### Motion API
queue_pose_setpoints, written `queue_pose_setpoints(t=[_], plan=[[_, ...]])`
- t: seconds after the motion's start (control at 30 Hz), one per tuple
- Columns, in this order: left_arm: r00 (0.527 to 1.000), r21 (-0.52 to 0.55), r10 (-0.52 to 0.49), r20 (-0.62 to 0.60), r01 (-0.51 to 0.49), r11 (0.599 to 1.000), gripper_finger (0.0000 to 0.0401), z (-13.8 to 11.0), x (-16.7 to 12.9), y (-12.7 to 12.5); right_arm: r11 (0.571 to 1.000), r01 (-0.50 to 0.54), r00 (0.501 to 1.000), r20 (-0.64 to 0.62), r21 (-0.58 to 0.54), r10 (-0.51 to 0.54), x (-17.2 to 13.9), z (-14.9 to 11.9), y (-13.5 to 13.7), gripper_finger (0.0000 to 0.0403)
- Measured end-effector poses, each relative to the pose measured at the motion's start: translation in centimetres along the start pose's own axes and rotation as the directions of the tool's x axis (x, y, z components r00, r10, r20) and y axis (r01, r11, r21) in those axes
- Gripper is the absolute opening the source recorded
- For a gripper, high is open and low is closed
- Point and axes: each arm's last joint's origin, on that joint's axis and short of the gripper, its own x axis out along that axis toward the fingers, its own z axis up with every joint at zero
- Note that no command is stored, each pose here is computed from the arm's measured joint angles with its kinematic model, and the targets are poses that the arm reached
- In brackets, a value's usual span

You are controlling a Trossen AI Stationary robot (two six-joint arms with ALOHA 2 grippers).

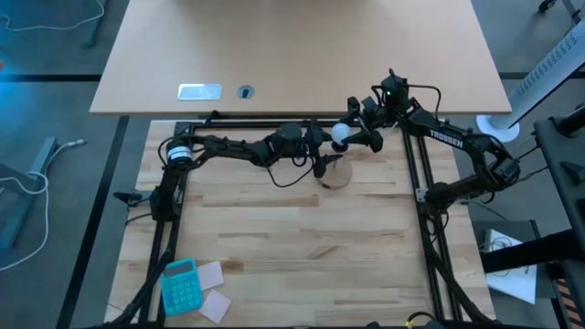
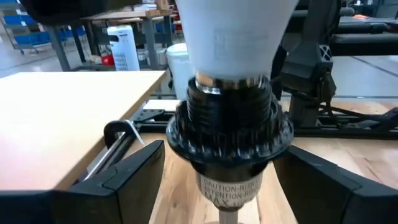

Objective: Screw lightbulb
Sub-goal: Insert the lightbulb into the lamp

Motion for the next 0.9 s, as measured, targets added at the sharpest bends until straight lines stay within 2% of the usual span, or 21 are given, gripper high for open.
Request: queue_pose_setpoints(t=[0.3, 0.57, 0.73, 0.9], plan=[[0.999, 0.013, -0.012, 0.037, 0.012, 1.0, 0.029, 0.1, 0.1, 0.0, 0.998, 0.063, 0.997, -0.037, -0.023, -0.064, -0.4, 0.2, 0.9, 0.0277], [0.997, 0.002, -0.027, 0.069, 0.027, 1.0, 0.0288, -1.5, 0.8, 0.0, 0.989, 0.14, 0.989, -0.047, -0.049, -0.142, -1.0, 0.8, 1.5, 0.0277], [0.994, 0.018, 0.012, 0.112, -0.014, 1.0, 0.028, -1.2, 0.9, 0.1, 0.99, 0.142, 0.988, -0.05, -0.027, -0.143, -1.0, 0.7, 1.5, 0.0277], [0.993, 0.024, 0.009, 0.12, -0.012, 1.0, 0.0272, -1.0, 0.9, 0.3, 0.99, 0.141, 0.989, -0.05, -0.01, -0.141, -1.0, 0.7, 1.5, 0.0277]])
